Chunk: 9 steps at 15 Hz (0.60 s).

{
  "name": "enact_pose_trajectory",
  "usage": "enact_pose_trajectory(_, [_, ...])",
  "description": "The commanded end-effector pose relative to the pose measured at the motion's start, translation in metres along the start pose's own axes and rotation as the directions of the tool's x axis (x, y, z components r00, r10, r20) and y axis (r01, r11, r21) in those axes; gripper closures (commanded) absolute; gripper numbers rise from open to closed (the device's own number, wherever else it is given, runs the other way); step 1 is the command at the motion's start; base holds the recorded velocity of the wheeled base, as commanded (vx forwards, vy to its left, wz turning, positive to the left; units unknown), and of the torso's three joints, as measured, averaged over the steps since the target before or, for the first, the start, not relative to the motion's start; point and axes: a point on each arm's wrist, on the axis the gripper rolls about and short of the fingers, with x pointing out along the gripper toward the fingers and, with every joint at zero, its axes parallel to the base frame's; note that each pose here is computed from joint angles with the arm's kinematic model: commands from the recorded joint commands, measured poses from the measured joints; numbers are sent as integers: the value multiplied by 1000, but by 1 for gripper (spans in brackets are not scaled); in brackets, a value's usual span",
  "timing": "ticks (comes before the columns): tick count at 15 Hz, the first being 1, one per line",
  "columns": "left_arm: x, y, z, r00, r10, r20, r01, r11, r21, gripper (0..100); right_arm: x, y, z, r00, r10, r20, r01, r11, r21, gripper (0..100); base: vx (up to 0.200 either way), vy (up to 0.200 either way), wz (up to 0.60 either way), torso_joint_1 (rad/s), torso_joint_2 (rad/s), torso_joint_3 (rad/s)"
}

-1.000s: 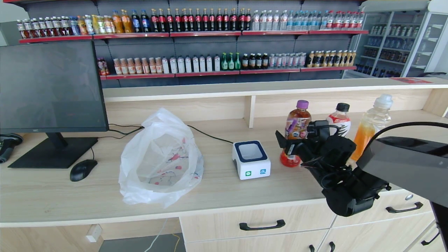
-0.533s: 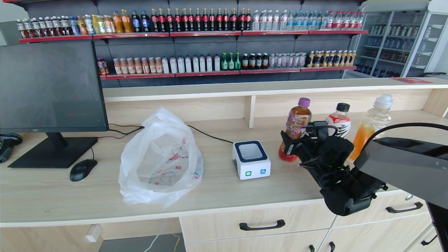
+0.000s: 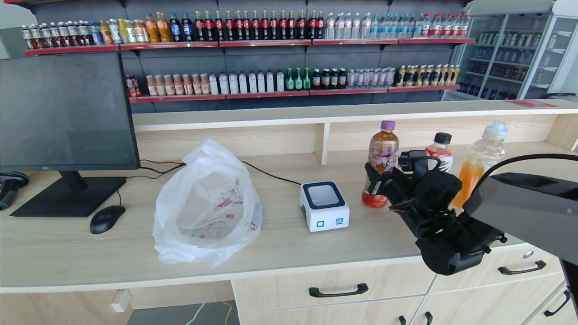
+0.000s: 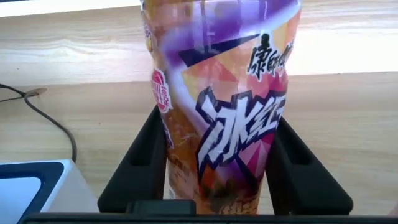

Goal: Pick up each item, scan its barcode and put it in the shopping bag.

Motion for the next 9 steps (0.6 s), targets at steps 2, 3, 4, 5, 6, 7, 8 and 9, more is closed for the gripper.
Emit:
enact_pose_trajectory(2, [0, 0, 0, 1000, 0, 1, 0, 1000, 0, 0, -1, 1, 25, 998, 2, 62, -2, 1000, 8, 100, 0, 0, 0, 0, 0, 0])
enact_pose_trajectory(3, [0, 0, 0, 1000, 0, 1, 0, 1000, 0, 0, -3, 1, 34, 997, 2, 81, -3, 1000, 10, 100, 0, 0, 0, 0, 0, 0])
enact_pose_trajectory(4, [0, 0, 0, 1000, 0, 1, 0, 1000, 0, 0, -4, 1, 43, 995, 3, 101, -4, 1000, 12, 100, 0, 0, 0, 0, 0, 0])
enact_pose_trajectory(5, [0, 0, 0, 1000, 0, 0, 0, 1000, 0, 0, -6, 1, 48, 994, 1, 109, -3, 1000, 13, 100, 0, 0, 0, 0, 0, 0])
enact_pose_trajectory(6, [0, 0, 0, 1000, 0, 0, 0, 1000, 0, 0, -12, 1, 58, 992, 4, 122, -6, 1000, 15, 100, 0, 0, 0, 0, 0, 0])
enact_pose_trajectory(7, [0, 0, 0, 1000, 0, 1, 0, 1000, 0, 0, -19, 2, 67, 991, 7, 131, -9, 1000, 15, 100, 0, 0, 0, 0, 0, 0])
enact_pose_trajectory(8, [0, 0, 0, 1000, 0, 1, 0, 1000, 0, 0, -25, 1, 75, 991, 7, 137, -10, 1000, 16, 100, 0, 0, 0, 0, 0, 0])
enact_pose_trajectory(9, [0, 0, 0, 1000, 0, 1, 0, 1000, 0, 0, -25, 1, 75, 991, 7, 137, -10, 1000, 16, 100, 0, 0, 0, 0, 0, 0])
